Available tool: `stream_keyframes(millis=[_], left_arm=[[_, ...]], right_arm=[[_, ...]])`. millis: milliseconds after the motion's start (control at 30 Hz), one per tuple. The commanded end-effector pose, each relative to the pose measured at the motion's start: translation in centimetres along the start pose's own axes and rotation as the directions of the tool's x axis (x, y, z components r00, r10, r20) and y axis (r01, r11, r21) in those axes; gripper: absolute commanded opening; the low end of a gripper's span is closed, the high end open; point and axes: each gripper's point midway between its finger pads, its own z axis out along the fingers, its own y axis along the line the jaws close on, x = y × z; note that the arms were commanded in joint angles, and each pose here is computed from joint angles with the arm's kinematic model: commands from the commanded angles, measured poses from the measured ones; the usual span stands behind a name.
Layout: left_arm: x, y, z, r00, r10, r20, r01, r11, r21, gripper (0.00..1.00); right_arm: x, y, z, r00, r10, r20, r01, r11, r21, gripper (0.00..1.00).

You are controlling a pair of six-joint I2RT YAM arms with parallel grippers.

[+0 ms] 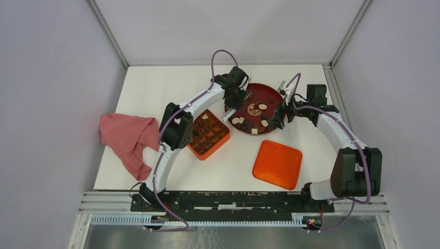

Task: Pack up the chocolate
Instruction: Pick up the fake chocolate from the plate, then place the fake chocolate in the packing box.

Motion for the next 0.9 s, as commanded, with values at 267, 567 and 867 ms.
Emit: stream_keyframes(millis=[267, 567, 867], left_arm=[[-4.7, -1.8, -6.6, 0.983, 0.017, 0.181, -0.024, 0.999, 0.036, 0.02], [-1.1, -1.5, -14.6, 0.968, 0.000, 0.251, -0.009, 0.999, 0.037, 0.02], [9.4, 2.3, -19.9, 0.974, -0.060, 0.218, 0.082, 0.992, -0.091, 0.02]], right_arm=[[-1.6, -0.5, -0.4, 0.998, -0.050, 0.032, 0.049, 0.999, 0.013, 0.98], [-1.9, -0.3, -0.5, 0.998, -0.055, 0.041, 0.055, 0.998, 0.012, 0.98], [-1.7, -0.2, -0.3, 0.998, -0.041, 0.045, 0.041, 0.999, 0.000, 0.98]])
